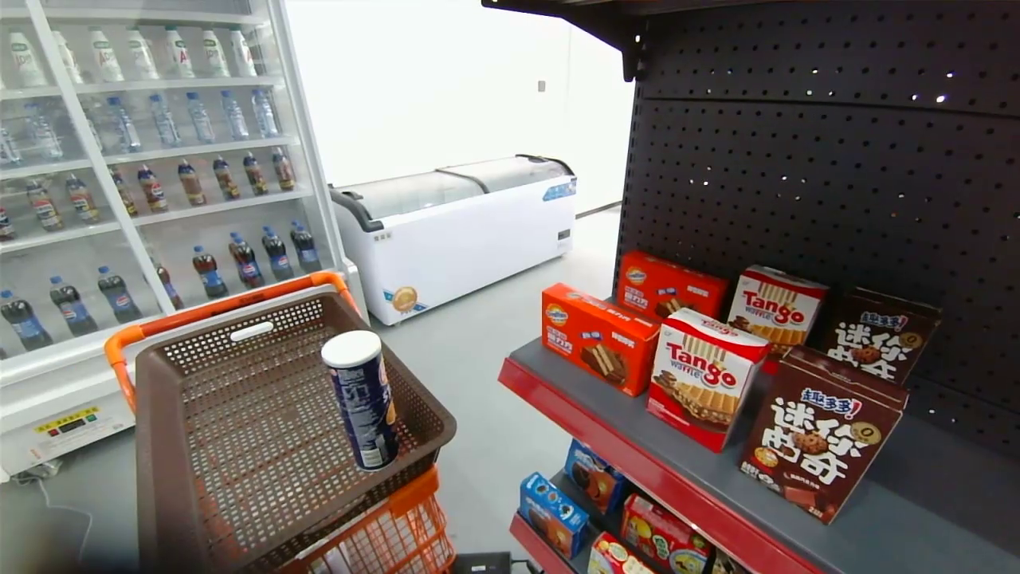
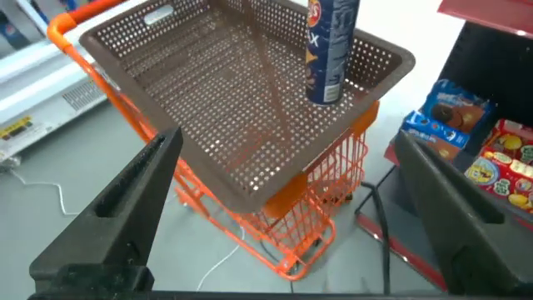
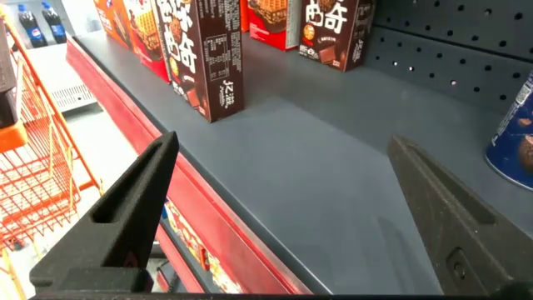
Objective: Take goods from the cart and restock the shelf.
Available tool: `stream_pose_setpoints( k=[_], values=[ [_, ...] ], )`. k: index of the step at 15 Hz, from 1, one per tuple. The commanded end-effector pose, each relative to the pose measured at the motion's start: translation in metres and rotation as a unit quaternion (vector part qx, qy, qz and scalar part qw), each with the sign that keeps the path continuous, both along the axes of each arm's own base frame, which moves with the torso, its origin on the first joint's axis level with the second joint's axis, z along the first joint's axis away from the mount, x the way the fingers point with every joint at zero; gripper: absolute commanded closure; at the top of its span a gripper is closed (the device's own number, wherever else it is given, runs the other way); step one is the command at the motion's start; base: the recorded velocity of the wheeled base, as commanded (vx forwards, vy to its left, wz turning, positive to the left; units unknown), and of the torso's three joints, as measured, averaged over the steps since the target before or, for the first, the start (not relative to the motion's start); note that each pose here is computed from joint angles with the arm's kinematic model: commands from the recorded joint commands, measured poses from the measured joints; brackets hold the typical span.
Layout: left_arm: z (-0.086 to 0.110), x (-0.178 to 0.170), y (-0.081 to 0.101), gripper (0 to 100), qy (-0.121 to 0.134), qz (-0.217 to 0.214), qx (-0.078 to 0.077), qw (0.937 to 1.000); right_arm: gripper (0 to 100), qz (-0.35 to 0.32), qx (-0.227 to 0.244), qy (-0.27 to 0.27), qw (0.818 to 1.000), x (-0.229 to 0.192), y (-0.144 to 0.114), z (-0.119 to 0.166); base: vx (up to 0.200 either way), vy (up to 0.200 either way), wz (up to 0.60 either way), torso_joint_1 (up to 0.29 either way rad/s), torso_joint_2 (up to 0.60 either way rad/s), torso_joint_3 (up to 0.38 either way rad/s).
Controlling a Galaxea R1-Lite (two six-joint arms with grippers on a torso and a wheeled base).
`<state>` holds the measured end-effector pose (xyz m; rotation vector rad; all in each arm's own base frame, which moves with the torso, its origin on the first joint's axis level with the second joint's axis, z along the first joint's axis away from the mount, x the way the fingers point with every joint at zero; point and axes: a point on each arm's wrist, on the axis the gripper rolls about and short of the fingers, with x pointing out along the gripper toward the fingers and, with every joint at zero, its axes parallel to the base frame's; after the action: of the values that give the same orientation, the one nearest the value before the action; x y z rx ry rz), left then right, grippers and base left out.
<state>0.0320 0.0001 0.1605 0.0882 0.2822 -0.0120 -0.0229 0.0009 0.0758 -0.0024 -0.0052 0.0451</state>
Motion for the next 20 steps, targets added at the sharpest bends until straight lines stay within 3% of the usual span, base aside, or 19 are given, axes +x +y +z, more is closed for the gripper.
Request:
stream_pose_setpoints(
  k=[1,2,4,6,8,14,19,20],
  values=[
    [0.019,0.073,0.0,0,0.079,0.002,0.004,0.9969,0,0.0,0.0,0.0,1.0,0.0,0.0,0.0,0.0,0.0,0.0,0.0,0.0,0.0],
    [0.019,0.094,-0.006,0,0.071,-0.024,0.005,0.9972,0,0.0,0.0,0.0,1.0,0.0,0.0,0.0,0.0,0.0,0.0,0.0,0.0,0.0],
    [0.005,0.122,-0.01,0,0.108,-0.032,0.007,0.9936,0,0.0,0.0,0.0,1.0,0.0,0.0,0.0,0.0,0.0,0.0,0.0,0.0,0.0],
    [-0.01,0.152,-0.015,0,0.122,-0.056,0.001,0.991,0,0.0,0.0,0.0,1.0,0.0,0.0,0.0,0.0,0.0,0.0,0.0,0.0,0.0],
    [-0.019,0.174,-0.018,0,0.111,-0.062,-0.002,0.9919,0,0.0,0.0,0.0,1.0,0.0,0.0,0.0,0.0,0.0,0.0,0.0,0.0,0.0],
    [-0.072,0.24,-0.024,0,0.099,-0.064,0.001,0.9931,0,0.0,0.0,0.0,1.0,0.0,0.0,0.0,0.0,0.0,0.0,0.0,0.0,0.0],
    [-0.101,0.272,-0.028,0,0.069,-0.064,-0.001,0.9955,0,0.0,0.0,0.0,1.0,0.0,0.0,0.0,0.0,0.0,0.0,0.0,0.0,0.0],
    [-0.107,0.285,-0.029,0,0.052,-0.065,-0.001,0.9965,0,0.0,0.0,0.0,1.0,0.0,0.0,0.0,0.0,0.0,0.0,0.0,0.0,0.0]
  ],
)
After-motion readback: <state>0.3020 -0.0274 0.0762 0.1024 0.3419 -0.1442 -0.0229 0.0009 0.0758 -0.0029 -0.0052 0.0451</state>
